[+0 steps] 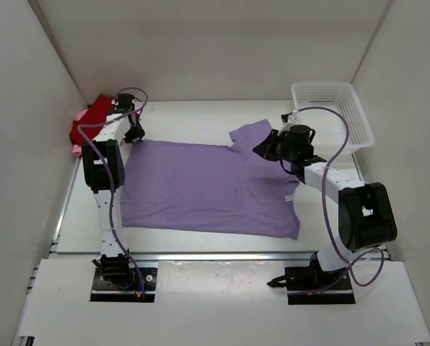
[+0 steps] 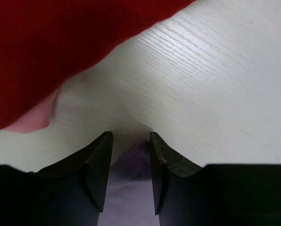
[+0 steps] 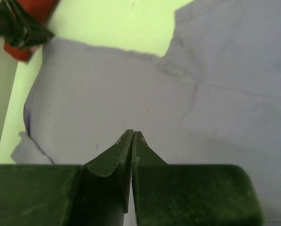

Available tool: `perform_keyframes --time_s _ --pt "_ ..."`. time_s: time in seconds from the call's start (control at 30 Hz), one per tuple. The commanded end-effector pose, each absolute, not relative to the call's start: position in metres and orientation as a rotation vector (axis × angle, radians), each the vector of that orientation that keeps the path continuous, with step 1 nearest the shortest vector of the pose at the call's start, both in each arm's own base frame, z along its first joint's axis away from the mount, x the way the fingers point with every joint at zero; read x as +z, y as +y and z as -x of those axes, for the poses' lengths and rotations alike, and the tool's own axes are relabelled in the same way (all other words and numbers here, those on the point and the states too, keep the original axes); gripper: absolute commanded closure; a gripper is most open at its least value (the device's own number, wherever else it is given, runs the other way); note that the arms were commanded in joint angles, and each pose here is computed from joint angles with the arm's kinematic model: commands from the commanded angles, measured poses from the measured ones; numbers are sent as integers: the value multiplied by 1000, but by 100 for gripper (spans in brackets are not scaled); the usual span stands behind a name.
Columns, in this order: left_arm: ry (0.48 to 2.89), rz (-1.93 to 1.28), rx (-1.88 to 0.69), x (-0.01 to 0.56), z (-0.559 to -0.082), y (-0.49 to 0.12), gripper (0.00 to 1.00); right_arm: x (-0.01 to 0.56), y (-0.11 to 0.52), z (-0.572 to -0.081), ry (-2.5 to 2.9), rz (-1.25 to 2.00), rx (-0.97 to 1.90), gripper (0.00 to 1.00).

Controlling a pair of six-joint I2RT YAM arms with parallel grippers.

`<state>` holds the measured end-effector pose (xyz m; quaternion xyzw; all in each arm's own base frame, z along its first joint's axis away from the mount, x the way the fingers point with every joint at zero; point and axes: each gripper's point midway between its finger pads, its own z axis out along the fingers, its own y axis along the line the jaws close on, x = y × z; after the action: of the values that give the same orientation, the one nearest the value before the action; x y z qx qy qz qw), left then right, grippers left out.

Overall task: Fold and stack the t-shirts
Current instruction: Grap the side of the flattened tshirt furthest away from the robot with both arms

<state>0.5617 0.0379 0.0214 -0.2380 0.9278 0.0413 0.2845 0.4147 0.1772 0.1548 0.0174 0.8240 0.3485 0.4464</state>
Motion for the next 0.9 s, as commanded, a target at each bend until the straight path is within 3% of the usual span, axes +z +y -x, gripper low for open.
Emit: perform_keyframes --time_s 0.0,0.27,0.3,0.43,0.67,0.87 --pt "2397 634 58 62 -570 37 52 166 206 -411 2016 64 886 98" --pt "2465 623 73 37 -560 35 48 168 222 -407 2011 106 911 100" --pt "2471 617 74 34 -560 36 51 167 221 -408 2013 101 912 100" --pt "2450 611 66 42 -566 33 78 168 225 -413 2014 103 915 100" --pt "2440 616 49 47 -572 31 99 154 209 -438 2030 60 832 100" --pt "2380 629 -5 74 -575 30 100 134 177 -478 2074 6 676 89"
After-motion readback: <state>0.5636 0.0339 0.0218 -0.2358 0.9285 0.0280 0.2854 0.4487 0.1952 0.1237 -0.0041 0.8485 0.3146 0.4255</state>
